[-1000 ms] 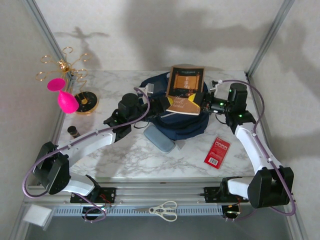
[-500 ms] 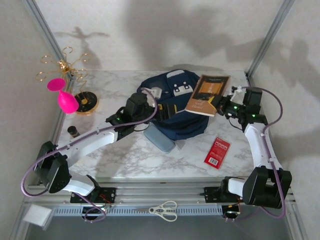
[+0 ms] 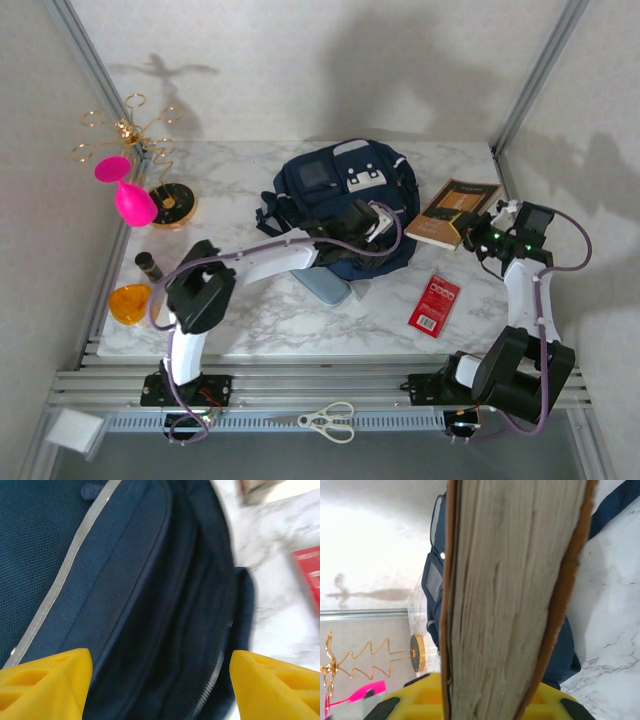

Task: Pack the student bag
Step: Open the student bag at the center of the table.

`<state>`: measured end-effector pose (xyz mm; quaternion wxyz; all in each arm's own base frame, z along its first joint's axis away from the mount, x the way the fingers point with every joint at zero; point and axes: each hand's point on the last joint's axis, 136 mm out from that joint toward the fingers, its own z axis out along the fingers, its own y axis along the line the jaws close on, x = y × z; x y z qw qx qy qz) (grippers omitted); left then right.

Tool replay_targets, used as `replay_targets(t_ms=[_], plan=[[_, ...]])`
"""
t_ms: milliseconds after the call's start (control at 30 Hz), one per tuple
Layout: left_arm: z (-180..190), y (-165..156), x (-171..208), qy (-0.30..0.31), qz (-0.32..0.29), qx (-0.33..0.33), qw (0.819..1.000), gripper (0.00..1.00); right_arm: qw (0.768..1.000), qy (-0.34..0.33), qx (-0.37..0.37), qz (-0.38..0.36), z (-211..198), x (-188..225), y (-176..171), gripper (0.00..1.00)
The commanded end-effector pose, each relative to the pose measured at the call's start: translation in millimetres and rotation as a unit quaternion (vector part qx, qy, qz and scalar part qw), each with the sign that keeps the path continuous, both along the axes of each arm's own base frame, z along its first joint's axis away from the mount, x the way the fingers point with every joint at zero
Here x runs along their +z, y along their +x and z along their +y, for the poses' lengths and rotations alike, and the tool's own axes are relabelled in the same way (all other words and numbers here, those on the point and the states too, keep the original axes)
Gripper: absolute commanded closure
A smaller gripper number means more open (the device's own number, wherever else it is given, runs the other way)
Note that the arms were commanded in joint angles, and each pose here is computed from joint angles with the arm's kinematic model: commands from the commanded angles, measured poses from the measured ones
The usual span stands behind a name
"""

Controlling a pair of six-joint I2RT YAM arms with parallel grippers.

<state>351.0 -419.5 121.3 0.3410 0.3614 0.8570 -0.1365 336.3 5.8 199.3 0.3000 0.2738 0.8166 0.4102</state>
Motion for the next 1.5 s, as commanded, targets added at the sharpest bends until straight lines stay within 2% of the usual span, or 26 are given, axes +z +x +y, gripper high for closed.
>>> replay_targets(t_ms=[0, 233, 333, 533, 667, 733, 1033, 1133, 1200, 1300, 1467], plan=[[5.3, 20.6, -4.0, 0.056, -0.031, 0.0, 0.998, 0.27, 0.998, -0.003, 0.02, -0.06, 3.0, 25.3, 6.0, 1.0], [10.6, 54.3, -35.2, 0.079, -0.01, 0.028, 0.996, 0.31, 0.998, 0.005, 0.025, -0.06, 5.1, 22.8, 5.0, 1.0], [12.7, 63.0, -41.1, 0.071, -0.003, 0.03, 0.997, 0.38, 0.998, 0.007, 0.025, -0.058, 5.3, 21.2, 5.0, 1.0], [11.9, 67.1, -37.0, 0.063, -0.004, 0.015, 0.998, 0.64, 0.998, 0.006, 0.022, -0.06, 4.7, 23.9, 5.8, 1.0], [14.6, 74.0, -18.7, 0.051, -0.019, 0.015, 0.998, 0.9, 0.998, -0.001, 0.02, -0.055, 3.9, 24.3, 3.3, 1.0], [17.9, 78.2, -3.6, 0.048, -0.027, 0.018, 0.998, 1.0, 0.998, -0.004, 0.02, -0.056, 4.2, 27.2, 1.3, 1.0], [37.6, 93.0, 111.8, 0.033, -0.117, 0.04, 0.992, 1.0, 0.999, -0.047, 0.015, -0.001, 3.6, 22.8, -25.7, 1.0], [44.8, 101.5, 143.5, 0.036, -0.148, 0.056, 0.987, 1.0, 0.998, -0.008, 0.056, 0.003, 29.4, 13.8, -34.5, 1.0], [45.7, 105.9, 162.3, 0.03, -0.164, 0.06, 0.984, 1.0, 0.996, -0.005, 0.088, 0.003, 49.4, 11.9, -35.0, 1.0], [43.9, 106.2, 179.8, 0.023, -0.175, 0.056, 0.983, 1.0, 0.99, 0.036, 0.138, -0.013, 82.8, 16.1, -35.6, 1.0], [50.8, 101.7, 203.6, 0.002, -0.184, 0.062, 0.981, 1.0, 0.981, 0.075, 0.176, -0.027, 117.1, 8.9, -28.9, 1.0]])
